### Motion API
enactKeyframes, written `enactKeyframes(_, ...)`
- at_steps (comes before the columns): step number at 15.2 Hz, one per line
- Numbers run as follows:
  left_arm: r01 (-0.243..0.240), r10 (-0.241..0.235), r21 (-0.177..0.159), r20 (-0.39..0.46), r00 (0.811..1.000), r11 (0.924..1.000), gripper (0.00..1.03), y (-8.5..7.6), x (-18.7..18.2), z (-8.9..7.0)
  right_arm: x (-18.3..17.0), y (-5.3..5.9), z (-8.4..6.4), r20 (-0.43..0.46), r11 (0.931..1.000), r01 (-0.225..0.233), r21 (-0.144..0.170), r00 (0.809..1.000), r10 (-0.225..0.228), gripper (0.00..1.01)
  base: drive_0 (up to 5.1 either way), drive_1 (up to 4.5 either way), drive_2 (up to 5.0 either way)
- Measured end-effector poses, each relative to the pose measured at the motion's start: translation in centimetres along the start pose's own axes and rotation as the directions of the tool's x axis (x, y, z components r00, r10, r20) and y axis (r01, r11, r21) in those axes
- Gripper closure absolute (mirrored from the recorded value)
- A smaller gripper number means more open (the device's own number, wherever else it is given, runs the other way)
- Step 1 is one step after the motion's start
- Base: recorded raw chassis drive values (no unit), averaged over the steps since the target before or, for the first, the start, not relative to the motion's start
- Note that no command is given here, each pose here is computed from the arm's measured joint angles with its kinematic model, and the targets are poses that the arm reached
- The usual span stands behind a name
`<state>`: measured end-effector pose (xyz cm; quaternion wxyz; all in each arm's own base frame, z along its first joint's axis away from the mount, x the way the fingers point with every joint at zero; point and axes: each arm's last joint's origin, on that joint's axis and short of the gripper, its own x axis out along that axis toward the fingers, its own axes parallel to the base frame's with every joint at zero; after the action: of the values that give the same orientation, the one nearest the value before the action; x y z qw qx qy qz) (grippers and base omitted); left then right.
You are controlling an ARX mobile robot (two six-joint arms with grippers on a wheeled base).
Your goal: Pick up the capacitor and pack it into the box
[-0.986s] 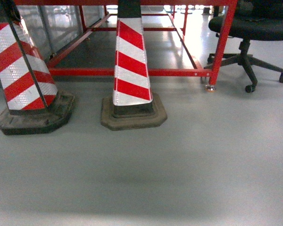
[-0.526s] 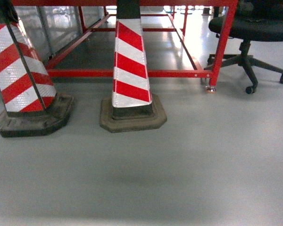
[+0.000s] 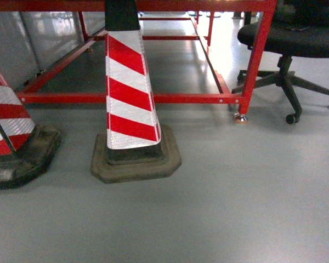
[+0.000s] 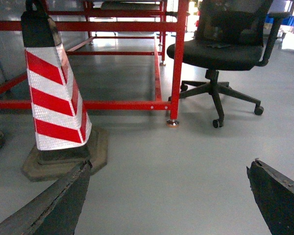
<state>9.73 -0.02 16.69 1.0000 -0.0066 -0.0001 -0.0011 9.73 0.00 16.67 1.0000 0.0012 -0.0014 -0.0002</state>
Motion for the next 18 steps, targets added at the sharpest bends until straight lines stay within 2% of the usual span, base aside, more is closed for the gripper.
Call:
enactKeyframes(15,-0.001,0.001,0.0,0.001,1.0,1.0,0.59,0.0,0.0,0.01,0.0,0.0,-0.02,-0.002,1.0,0.0,0.0,1.0,0.0,0.03,0.1,4.2,-4.1)
enactKeyframes(18,0.0,0.0,0.0,0.0,1.0,1.0,0.59,0.0,0.0,0.0,0.0,0.0,-0.01,-0.001,1.0,0.0,0.0,1.0,0.0,0.03,0.0,0.0,0.0)
